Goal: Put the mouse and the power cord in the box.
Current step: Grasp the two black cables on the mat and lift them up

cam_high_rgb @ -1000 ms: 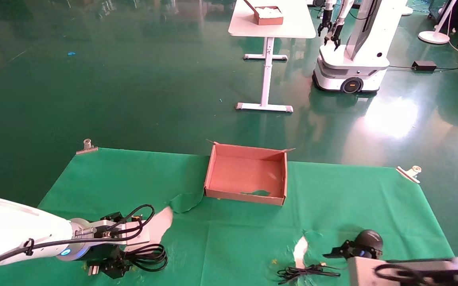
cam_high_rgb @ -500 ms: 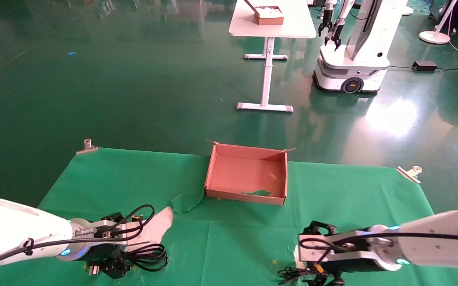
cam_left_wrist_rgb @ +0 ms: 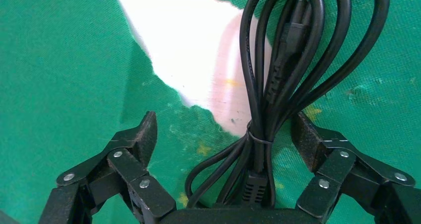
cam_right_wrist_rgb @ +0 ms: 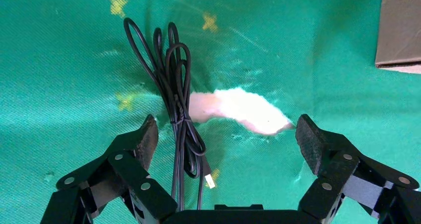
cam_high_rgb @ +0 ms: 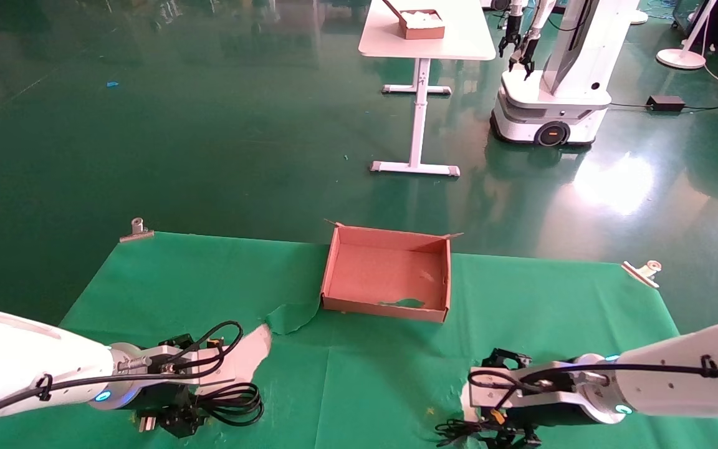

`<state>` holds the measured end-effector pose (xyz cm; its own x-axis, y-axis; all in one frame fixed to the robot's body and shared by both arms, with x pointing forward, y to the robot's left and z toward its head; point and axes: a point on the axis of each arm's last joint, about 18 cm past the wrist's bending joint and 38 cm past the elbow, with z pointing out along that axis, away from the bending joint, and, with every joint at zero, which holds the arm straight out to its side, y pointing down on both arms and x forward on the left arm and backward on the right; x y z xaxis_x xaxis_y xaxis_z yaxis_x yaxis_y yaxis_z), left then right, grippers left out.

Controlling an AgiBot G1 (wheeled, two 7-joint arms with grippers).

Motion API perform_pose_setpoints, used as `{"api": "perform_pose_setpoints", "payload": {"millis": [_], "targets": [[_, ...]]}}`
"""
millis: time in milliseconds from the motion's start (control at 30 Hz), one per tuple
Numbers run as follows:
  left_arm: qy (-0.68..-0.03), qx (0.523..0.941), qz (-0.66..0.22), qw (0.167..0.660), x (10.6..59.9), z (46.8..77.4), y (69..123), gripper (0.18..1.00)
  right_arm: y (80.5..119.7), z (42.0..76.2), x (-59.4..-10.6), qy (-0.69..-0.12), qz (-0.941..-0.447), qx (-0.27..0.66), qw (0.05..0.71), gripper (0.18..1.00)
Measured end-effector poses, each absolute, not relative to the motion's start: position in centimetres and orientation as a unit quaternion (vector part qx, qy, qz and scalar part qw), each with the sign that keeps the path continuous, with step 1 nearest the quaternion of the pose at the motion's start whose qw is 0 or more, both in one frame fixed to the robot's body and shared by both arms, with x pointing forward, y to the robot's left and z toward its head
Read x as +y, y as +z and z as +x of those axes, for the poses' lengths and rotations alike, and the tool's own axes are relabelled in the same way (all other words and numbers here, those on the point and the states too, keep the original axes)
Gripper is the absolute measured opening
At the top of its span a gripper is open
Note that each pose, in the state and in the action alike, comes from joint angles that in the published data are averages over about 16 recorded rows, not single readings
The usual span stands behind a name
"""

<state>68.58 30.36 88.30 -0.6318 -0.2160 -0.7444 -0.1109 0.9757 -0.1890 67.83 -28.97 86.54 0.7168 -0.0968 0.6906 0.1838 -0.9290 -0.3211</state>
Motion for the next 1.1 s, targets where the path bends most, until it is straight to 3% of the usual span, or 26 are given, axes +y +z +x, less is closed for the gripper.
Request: {"api": "perform_pose_setpoints", "payload": {"millis": [233,533,1100], "targets": [[-0.063,0.901,-0.091,0.419,30.36,68.57,88.29,0.934,86.54,67.74,-28.99,-0.375,-0.907,-0.025,0.189,0.966],[-0.063,0.901,-0.090,0.419,30.35,68.56,88.29,0.790,86.54,67.64,-28.96,-0.374,-0.907,-0.026,0.191,0.868],[-0.063,0.901,-0.090,0.420,30.35,68.57,88.33,0.409,86.53,67.57,-28.94,-0.373,-0.907,-0.026,0.192,0.488]]}}
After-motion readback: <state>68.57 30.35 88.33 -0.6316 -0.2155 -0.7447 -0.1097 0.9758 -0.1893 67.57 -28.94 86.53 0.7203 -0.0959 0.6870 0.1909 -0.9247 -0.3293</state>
